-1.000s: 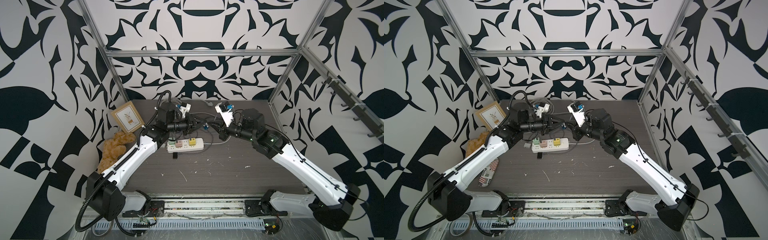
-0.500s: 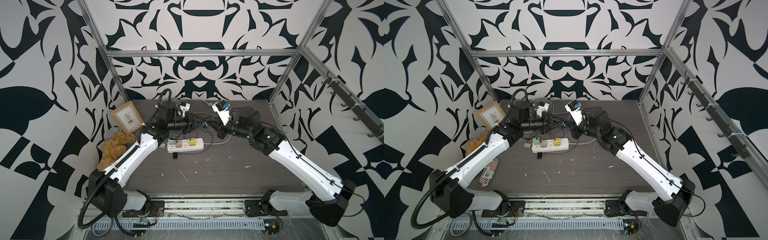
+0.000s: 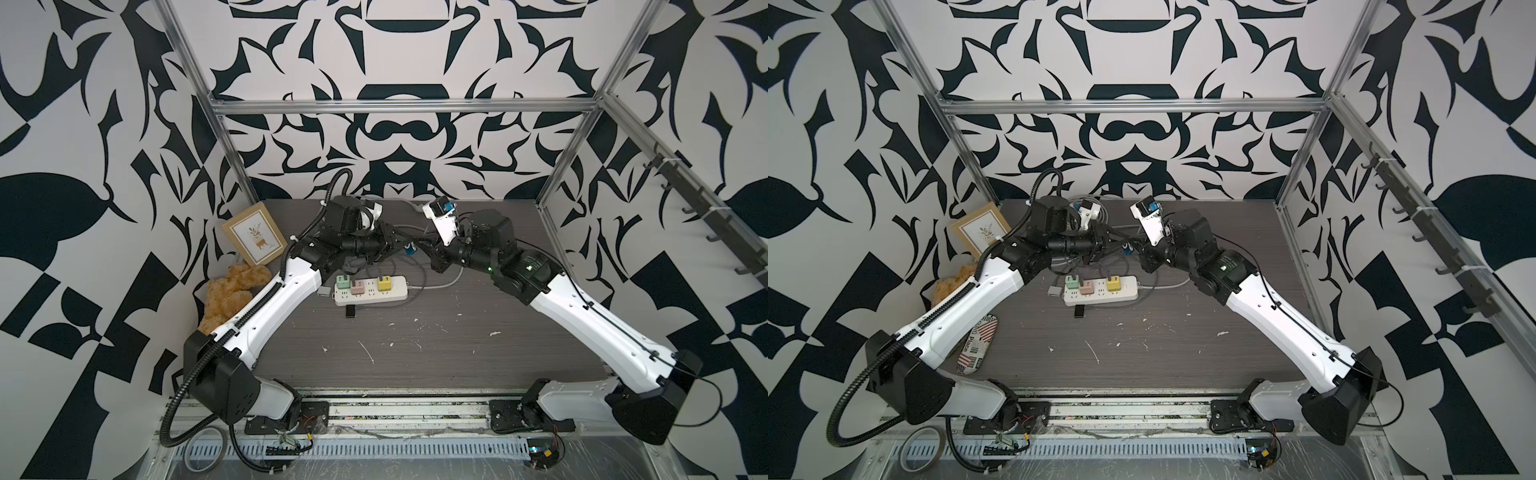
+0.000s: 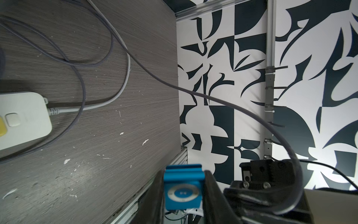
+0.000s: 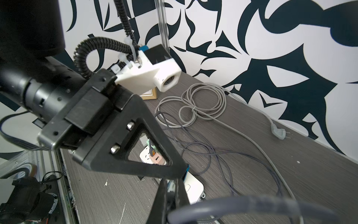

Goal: Charge mp3
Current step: Insert the charging cable into the MP3 player.

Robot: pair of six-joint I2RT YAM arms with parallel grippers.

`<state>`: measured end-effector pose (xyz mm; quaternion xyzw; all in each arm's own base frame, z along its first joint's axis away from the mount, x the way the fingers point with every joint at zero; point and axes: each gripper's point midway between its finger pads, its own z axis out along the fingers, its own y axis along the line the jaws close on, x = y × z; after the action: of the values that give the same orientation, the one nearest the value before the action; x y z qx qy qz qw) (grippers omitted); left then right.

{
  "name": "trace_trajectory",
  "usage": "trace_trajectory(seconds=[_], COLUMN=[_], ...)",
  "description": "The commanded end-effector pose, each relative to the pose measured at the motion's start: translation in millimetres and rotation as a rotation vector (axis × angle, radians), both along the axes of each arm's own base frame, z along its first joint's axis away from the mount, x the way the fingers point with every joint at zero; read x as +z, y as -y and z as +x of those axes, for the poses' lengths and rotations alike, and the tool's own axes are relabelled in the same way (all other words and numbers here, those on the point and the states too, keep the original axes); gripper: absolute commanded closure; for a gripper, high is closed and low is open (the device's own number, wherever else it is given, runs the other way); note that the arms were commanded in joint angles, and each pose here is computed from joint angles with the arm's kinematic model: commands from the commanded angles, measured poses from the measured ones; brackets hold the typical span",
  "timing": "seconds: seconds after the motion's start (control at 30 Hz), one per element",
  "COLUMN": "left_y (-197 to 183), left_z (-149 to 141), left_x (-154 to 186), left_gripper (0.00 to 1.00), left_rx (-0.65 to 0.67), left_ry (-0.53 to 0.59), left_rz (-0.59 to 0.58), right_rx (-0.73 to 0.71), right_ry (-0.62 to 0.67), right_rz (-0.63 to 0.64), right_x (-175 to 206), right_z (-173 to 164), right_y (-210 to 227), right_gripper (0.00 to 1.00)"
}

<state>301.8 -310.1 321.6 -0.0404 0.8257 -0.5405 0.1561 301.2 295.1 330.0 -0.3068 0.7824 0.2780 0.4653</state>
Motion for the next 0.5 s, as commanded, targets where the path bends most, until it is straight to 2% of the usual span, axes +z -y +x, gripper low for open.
trace_trajectory(seconds=[0.0,0.13,0.47], left_y=[20.8,20.0,20.6], left_z=[-54.4,-53.8,-52.3], left_x=[137.2,139.3,152.8], left_gripper=[1.0,1.0,1.0], left_rx=[-0.233,-0.224,-0.204], left_ry=[0.334,0.337,0.41], left_rz=[-0.29,-0.294,-0.327], right_rx=[0.02,0.019,-0.046], right_ry=[-0.372,-0.379,-0.497], right_rz=[-0.257,-0.238,-0.17], right_x=[-129.0,-128.8,-140.0], right_z=[-32.7,-34.5,-33.8], right_y=[12.4,11.6,5.2], right_gripper=[1.0,1.0,1.0])
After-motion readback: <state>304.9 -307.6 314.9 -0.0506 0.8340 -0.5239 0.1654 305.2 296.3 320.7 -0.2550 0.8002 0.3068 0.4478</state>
